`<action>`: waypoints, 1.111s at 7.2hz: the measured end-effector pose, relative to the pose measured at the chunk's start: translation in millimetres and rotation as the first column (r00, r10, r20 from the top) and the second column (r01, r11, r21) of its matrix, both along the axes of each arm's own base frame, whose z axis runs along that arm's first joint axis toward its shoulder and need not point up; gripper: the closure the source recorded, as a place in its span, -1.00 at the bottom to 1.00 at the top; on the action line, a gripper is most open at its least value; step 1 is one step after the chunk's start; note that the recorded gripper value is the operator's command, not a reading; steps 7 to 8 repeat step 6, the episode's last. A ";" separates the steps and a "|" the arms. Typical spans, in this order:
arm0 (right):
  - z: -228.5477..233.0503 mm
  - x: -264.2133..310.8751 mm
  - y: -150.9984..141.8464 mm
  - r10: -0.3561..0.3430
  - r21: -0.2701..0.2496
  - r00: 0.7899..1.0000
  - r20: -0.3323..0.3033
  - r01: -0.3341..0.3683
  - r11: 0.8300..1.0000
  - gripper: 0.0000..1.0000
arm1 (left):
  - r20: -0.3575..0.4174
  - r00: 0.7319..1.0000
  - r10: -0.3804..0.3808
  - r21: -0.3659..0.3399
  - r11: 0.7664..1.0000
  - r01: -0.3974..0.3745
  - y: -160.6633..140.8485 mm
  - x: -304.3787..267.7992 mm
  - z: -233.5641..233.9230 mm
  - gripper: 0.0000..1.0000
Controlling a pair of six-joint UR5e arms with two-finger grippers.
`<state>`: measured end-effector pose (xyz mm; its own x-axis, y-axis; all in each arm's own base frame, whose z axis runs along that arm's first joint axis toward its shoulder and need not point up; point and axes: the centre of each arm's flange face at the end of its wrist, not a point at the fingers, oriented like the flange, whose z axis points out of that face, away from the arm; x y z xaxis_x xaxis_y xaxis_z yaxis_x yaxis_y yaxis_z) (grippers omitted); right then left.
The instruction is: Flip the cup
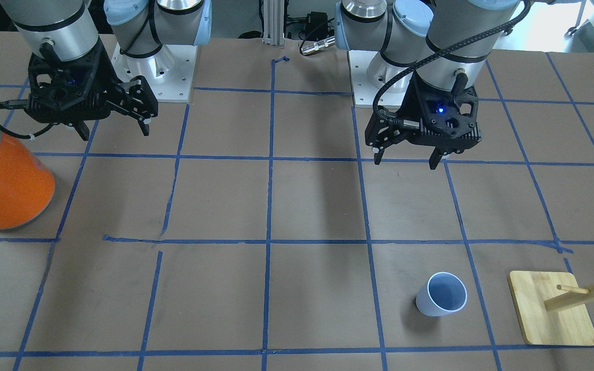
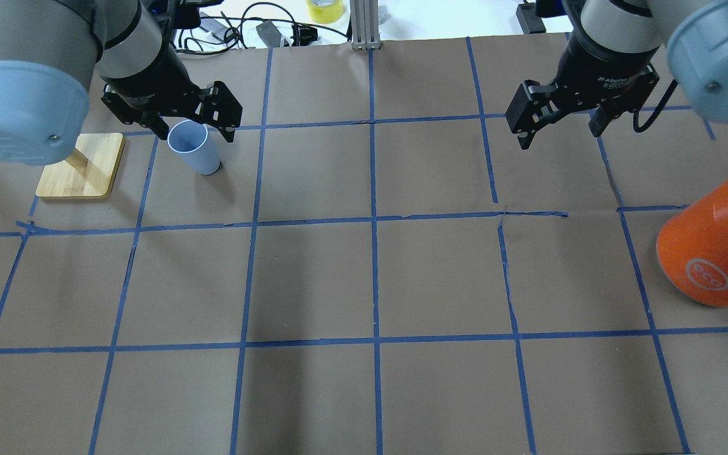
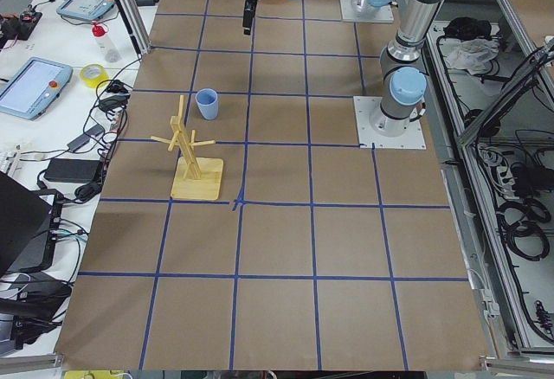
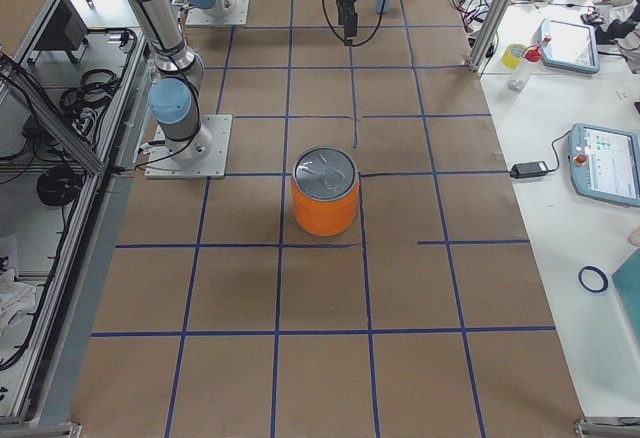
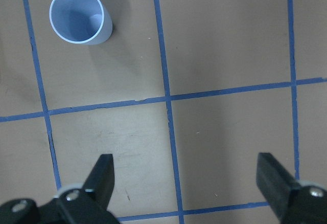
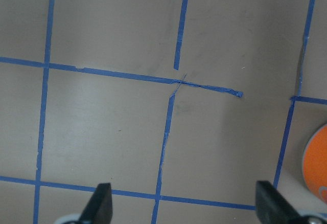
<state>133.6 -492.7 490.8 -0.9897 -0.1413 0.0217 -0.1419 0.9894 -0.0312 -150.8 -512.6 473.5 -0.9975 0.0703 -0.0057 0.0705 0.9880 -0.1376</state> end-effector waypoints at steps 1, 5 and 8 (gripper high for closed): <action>0.0 -0.2 -0.3 -0.001 -0.001 1.000 0.001 0.001 1.000 -1.00 | -0.001 1.000 0.018 -0.003 1.000 -0.018 1.7 -0.6 1.9 -1.00; 0.5 -0.7 -0.4 -0.006 -0.001 1.000 -0.003 0.006 1.000 -1.00 | 0.006 0.999 0.031 -0.003 1.000 -0.031 8.5 -0.1 6.9 -1.00; 0.5 -2.8 -0.8 -0.009 -0.001 1.000 -0.008 0.009 1.000 -1.00 | 0.007 0.999 0.032 -0.003 0.999 -0.032 9.3 0.2 7.2 -1.00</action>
